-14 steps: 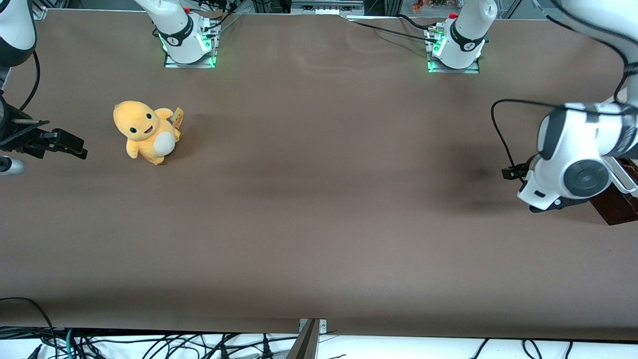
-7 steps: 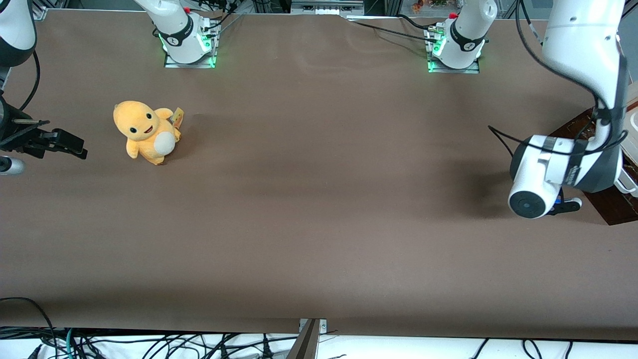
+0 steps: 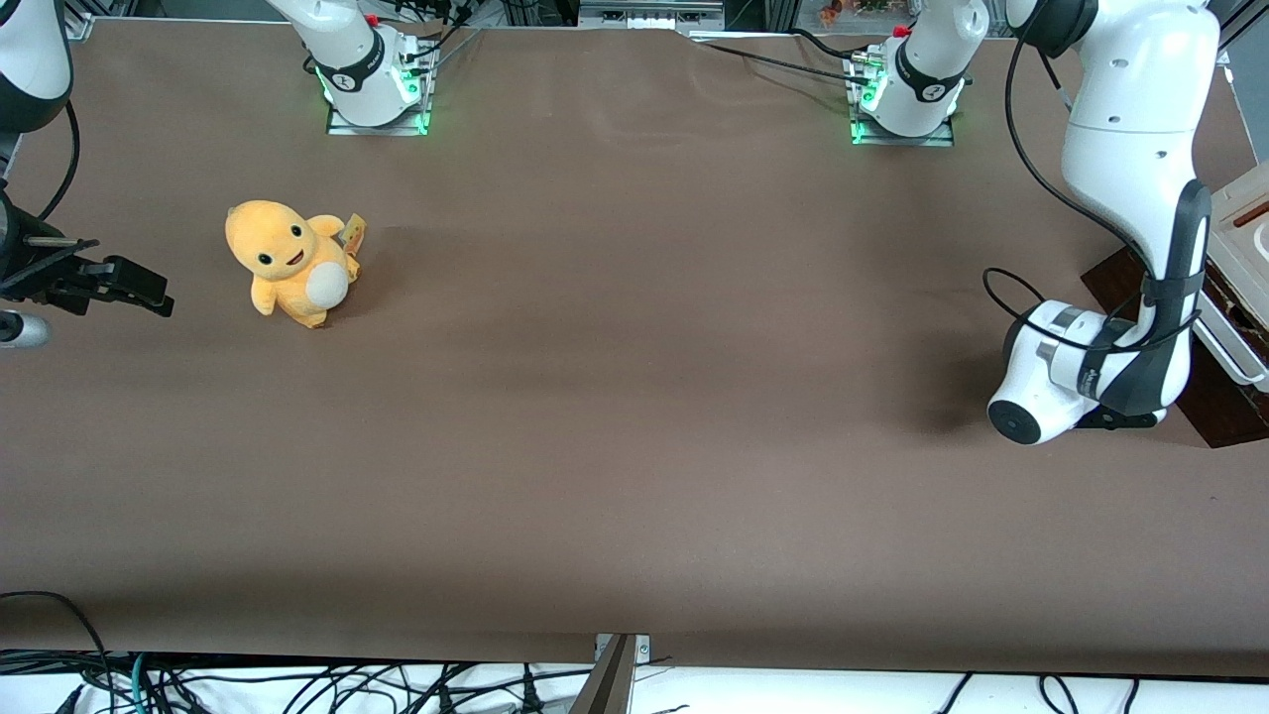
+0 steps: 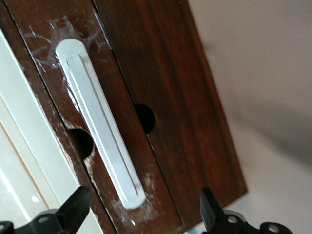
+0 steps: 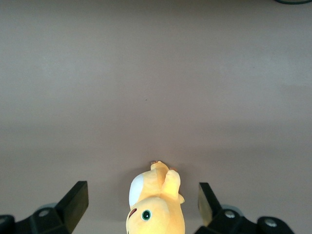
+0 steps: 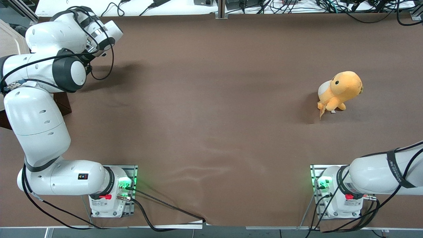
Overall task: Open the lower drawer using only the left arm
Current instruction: 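Lower the open left gripper toward the lower drawer's white bar handle, then close the left gripper around the white bar handle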
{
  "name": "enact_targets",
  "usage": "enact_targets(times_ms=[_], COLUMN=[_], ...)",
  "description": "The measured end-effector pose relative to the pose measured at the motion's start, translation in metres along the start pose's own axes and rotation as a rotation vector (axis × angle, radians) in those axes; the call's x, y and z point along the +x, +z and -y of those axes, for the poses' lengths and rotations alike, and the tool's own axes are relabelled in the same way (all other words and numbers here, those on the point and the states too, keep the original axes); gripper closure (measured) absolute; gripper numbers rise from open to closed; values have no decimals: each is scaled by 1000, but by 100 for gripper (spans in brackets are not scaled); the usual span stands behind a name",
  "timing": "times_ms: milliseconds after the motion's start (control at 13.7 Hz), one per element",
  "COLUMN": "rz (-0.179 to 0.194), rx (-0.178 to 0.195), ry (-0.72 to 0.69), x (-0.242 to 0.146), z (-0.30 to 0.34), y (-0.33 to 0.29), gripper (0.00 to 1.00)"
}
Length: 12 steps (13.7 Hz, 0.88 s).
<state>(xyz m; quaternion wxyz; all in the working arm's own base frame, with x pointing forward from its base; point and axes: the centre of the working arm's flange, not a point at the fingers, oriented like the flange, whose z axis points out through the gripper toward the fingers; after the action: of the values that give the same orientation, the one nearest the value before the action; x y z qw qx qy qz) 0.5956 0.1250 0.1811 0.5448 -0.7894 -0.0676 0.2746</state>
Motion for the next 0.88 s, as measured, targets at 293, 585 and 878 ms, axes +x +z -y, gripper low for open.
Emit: enact_targets(times_ms=[293, 585, 878], rz=[-1, -1, 7], rx=[109, 173, 200], ry=[17, 20, 17], x=[11, 19, 27], z=[-10, -8, -3], y=[23, 43, 61], gripper=[0, 4, 25])
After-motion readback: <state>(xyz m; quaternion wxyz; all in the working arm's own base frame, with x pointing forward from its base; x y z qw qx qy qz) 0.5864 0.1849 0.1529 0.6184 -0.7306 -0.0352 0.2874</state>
